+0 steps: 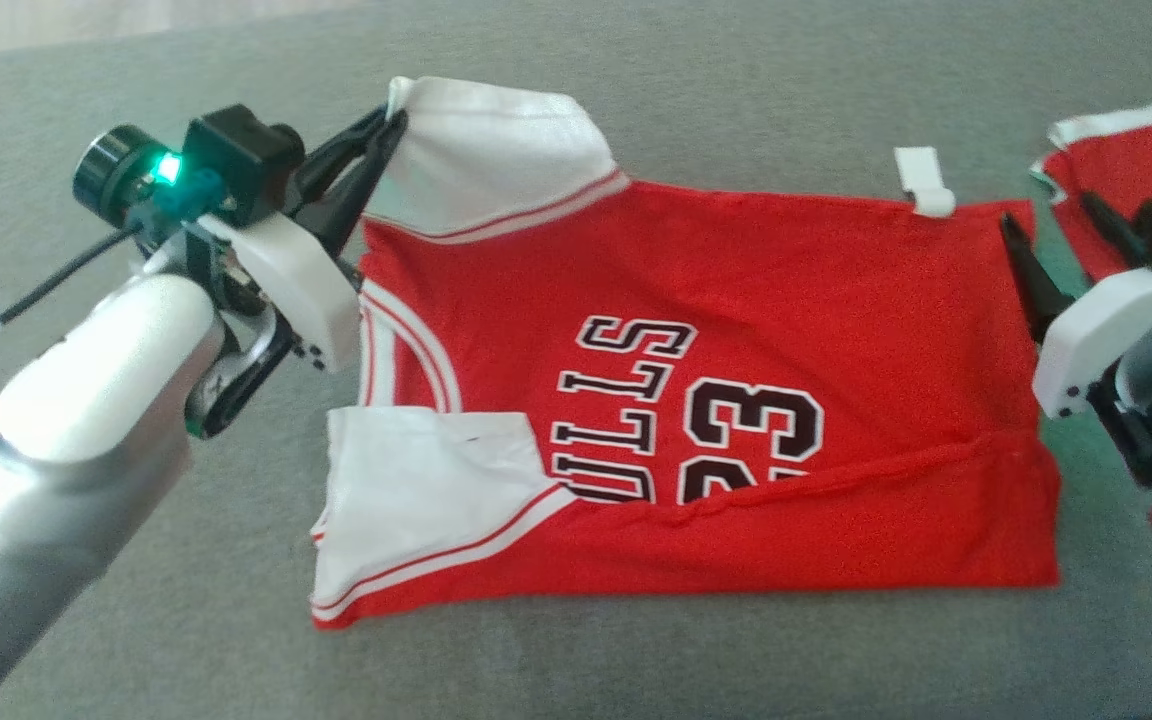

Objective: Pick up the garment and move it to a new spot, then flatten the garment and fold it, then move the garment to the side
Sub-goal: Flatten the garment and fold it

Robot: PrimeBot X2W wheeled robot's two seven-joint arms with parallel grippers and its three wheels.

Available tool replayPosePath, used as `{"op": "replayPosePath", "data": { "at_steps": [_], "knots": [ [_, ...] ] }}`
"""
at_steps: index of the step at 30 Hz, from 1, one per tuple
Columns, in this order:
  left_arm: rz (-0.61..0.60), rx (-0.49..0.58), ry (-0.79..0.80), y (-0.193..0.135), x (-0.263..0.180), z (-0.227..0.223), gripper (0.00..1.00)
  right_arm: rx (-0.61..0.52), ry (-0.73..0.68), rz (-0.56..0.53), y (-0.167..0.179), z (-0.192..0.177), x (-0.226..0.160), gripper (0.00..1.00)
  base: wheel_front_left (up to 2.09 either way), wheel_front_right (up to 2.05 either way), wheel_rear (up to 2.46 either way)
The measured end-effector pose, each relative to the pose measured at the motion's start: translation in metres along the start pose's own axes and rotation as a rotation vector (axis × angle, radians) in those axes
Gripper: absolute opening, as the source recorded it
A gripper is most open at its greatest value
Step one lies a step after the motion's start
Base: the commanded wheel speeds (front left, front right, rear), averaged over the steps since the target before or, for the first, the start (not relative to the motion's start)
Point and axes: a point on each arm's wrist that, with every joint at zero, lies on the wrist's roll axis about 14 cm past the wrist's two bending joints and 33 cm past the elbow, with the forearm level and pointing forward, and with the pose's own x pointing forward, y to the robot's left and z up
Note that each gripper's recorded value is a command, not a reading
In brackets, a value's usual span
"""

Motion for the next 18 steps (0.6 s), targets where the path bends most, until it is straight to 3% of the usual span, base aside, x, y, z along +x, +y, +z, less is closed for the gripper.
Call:
{"op": "replayPosePath", "data": {
  "at_steps": [6,18],
  "knots": [
    [0.011,0.000,-0.018,-0.005,-0.023,0.007,0.00,-0.061,0.113,0.008,-0.006,-0.018,0.022,1.00,0.00,0.00,0.00],
    [-0.025,-0.034,0.034,-0.016,-0.029,-0.013,0.00,-0.134,0.272,0.023,-0.008,-0.046,0.059,1.00,0.00,0.00,0.00]
  ]
}}
